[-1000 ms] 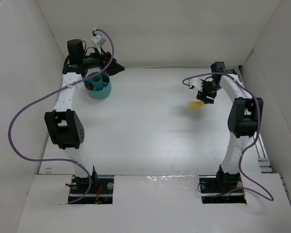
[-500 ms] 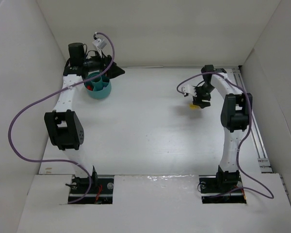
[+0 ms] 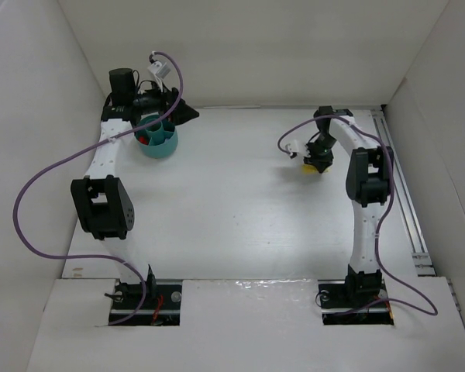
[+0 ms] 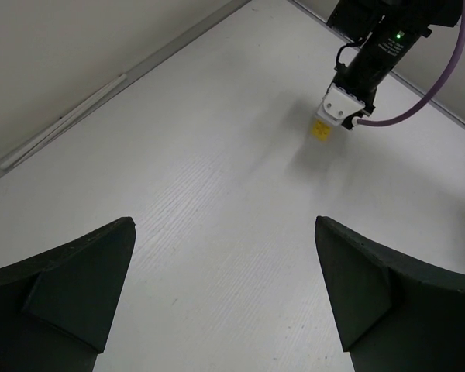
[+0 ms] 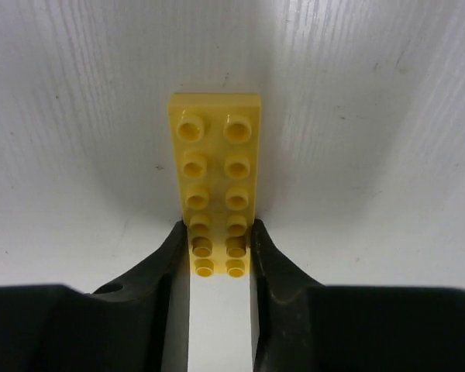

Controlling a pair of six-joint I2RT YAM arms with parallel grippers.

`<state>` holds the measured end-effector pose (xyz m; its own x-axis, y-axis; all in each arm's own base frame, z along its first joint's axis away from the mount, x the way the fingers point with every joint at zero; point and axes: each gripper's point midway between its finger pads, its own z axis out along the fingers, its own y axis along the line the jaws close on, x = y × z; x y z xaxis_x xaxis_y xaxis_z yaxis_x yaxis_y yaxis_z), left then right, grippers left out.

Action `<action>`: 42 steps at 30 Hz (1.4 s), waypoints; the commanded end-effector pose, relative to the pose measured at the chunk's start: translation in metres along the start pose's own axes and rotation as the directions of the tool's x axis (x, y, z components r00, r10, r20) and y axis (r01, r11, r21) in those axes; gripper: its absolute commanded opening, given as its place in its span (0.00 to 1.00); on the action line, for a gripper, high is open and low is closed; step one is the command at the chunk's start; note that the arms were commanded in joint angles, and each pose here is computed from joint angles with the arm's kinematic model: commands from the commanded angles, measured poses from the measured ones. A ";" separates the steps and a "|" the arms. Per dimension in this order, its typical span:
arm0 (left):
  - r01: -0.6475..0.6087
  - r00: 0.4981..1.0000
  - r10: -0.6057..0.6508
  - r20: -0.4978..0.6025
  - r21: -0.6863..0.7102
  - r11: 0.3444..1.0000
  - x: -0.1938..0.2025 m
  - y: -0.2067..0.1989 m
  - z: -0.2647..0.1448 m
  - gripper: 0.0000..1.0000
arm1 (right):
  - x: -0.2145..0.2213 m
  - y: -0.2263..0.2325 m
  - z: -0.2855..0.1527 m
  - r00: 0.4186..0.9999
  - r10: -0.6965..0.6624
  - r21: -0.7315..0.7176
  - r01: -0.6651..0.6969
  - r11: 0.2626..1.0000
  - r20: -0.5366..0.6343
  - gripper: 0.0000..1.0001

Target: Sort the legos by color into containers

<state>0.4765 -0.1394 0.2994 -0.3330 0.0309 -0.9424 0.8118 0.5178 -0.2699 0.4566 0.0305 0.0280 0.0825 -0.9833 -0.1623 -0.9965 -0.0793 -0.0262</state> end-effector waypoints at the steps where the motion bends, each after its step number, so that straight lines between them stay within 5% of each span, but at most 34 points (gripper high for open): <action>1: -0.078 0.996 0.078 0.044 0.001 0.997 -0.024 -0.014 -0.009 1.00 | -0.012 0.010 0.001 1.000 0.026 -0.026 -0.025 0.999 0.013 0.19; 4: -0.020 0.999 0.020 0.048 0.003 1.000 -0.016 -0.012 -0.006 0.96 | -0.042 0.006 -0.016 0.984 0.116 0.026 -0.121 0.992 0.139 0.04; 6: 0.017 0.998 -0.017 0.060 0.005 1.000 -0.015 -0.014 -0.006 0.94 | -0.088 -0.001 -0.033 0.948 0.142 0.049 -0.162 0.985 0.284 0.02; 11: 0.112 0.992 -0.114 0.060 0.040 0.993 -0.004 -0.023 -0.001 0.89 | -0.198 -0.038 -0.118 0.738 0.256 0.130 -0.422 0.897 0.625 0.01; 15: 0.140 0.989 -0.143 0.044 0.058 0.988 0.000 -0.036 0.014 0.84 | -0.261 -0.041 -0.146 0.634 0.255 0.137 -0.501 0.855 0.731 0.01; 23: 0.194 0.981 -0.196 0.008 0.074 0.978 0.006 -0.060 0.039 0.76 | -0.335 -0.027 -0.164 0.566 0.252 0.130 -0.548 0.826 0.785 0.01; 42: 0.239 0.971 -0.239 -0.020 0.142 0.960 0.010 -0.065 0.057 0.67 | -0.365 -0.020 -0.175 0.543 0.212 0.150 -0.546 0.824 0.812 0.00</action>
<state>0.4474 -0.2148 0.2738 -0.5740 -0.0721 -0.8157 0.7233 0.4224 -0.5463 0.4442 0.3504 0.2303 -0.2230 -0.4661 -0.8562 -0.8654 0.4990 -0.0463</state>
